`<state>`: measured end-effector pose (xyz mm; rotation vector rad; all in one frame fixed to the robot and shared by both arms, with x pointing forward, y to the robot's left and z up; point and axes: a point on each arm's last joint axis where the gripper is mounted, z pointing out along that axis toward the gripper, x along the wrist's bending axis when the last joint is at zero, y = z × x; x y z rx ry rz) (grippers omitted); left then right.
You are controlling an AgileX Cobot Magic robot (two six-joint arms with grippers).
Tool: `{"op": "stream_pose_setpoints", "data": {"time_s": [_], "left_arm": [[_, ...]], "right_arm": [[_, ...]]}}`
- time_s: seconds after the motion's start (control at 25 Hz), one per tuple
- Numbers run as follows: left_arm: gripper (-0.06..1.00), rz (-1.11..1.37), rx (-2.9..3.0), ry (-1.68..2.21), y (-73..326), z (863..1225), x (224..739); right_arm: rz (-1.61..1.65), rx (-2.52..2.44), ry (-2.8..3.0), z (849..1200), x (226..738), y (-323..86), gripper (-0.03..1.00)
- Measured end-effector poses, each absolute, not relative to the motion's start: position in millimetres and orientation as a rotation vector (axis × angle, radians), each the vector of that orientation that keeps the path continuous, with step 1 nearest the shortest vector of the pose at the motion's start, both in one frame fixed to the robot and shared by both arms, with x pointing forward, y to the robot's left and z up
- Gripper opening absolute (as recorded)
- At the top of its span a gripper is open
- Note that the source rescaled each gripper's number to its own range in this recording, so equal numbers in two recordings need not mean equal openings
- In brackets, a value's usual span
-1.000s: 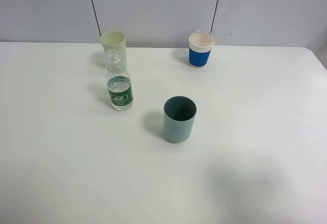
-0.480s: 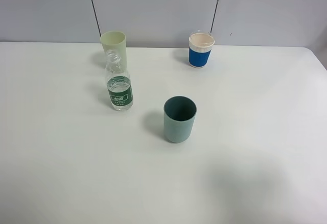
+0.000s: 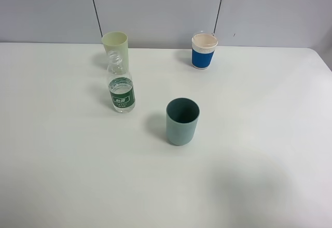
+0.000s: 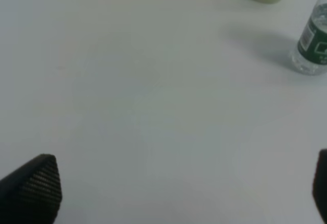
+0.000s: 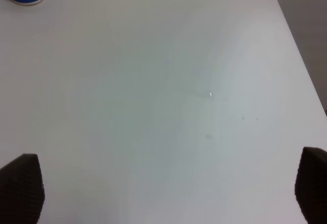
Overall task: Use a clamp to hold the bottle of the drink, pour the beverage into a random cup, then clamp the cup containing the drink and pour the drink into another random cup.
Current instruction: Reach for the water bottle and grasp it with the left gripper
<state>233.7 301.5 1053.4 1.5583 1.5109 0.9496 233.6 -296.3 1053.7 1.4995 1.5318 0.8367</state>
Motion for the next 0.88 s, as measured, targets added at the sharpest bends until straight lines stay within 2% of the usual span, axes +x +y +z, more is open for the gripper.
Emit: {"op": "stream_pose_setpoints", "data": {"time_s": [0.88], "left_arm": [[1.0, 0.95, 1.558, 1.511, 301.5, 1053.4, 233.7]], "right_arm": [[0.837, 1.499, 1.532, 1053.7, 233.6, -296.3, 1.0]]}}
